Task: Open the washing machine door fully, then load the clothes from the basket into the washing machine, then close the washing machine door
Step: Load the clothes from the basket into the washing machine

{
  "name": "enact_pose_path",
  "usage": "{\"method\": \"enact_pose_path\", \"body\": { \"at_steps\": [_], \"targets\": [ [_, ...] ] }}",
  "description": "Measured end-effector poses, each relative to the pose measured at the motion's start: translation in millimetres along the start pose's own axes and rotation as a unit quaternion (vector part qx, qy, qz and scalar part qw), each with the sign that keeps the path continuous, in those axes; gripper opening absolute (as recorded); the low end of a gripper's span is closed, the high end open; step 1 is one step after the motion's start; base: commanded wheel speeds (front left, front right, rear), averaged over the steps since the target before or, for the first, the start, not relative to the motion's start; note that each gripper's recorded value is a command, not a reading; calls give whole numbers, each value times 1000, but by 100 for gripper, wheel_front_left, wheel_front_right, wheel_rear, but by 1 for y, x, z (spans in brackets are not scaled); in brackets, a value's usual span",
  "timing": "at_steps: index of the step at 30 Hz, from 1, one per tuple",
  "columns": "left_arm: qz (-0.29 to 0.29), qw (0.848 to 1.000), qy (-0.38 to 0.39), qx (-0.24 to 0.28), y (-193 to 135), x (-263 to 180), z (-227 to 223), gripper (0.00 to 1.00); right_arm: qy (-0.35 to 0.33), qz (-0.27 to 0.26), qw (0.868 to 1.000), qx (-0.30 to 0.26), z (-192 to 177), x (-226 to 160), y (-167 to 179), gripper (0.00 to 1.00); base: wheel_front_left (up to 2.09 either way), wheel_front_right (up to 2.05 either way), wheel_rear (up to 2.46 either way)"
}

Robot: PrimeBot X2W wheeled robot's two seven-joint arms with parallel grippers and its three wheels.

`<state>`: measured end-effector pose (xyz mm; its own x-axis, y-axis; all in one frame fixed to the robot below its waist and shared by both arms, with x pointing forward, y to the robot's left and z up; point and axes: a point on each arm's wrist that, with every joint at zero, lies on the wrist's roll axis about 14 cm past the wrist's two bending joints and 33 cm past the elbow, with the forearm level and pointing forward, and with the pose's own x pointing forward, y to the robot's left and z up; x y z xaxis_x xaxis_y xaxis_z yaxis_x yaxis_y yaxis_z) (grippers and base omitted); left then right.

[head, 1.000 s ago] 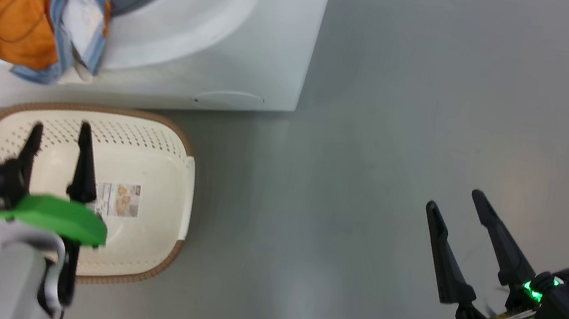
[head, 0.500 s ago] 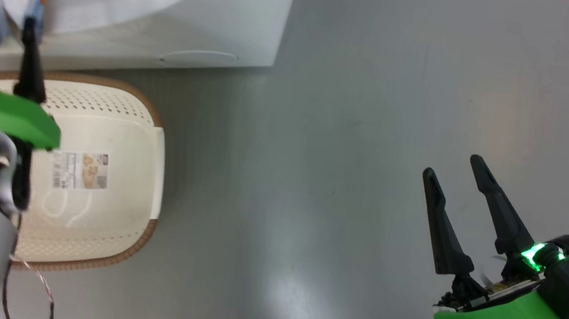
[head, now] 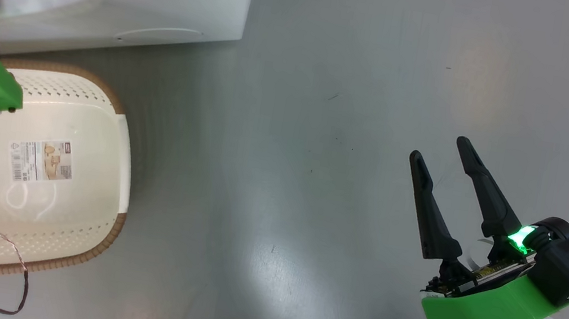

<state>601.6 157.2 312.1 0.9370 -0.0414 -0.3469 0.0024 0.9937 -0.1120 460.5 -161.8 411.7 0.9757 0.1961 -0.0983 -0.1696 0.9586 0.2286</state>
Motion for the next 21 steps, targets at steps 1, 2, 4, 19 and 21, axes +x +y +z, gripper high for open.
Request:
{"method": "enact_pose_path", "body": {
  "at_steps": [1, 2, 4, 19, 21],
  "targets": [
    [0, 1000, 1, -1, 0, 0, -1, 0, 0, -1, 1000, 0, 0, 0, 0, 100, 0, 0, 0],
    [1, 1000, 2, -4, 1, 0, -1, 0, 0, -1, 1000, 0, 0, 0, 0, 100, 0, 0, 0],
    [3, 1000, 1, -4, 2, -1, 0, 0, -1, 0, 1000, 1, 0, 0, 0, 100, 0, 0, 0],
    [-14, 997, 70, -1, 12, -19, -2, 0, -13, 11, 1000, 2, 8, 4, 7, 100, 0, 0, 0],
    [-16, 997, 74, -1, 12, -21, 1, 0, -15, 11, 1000, 2, 9, 4, 7, 100, 0, 0, 0]
  ]
}}
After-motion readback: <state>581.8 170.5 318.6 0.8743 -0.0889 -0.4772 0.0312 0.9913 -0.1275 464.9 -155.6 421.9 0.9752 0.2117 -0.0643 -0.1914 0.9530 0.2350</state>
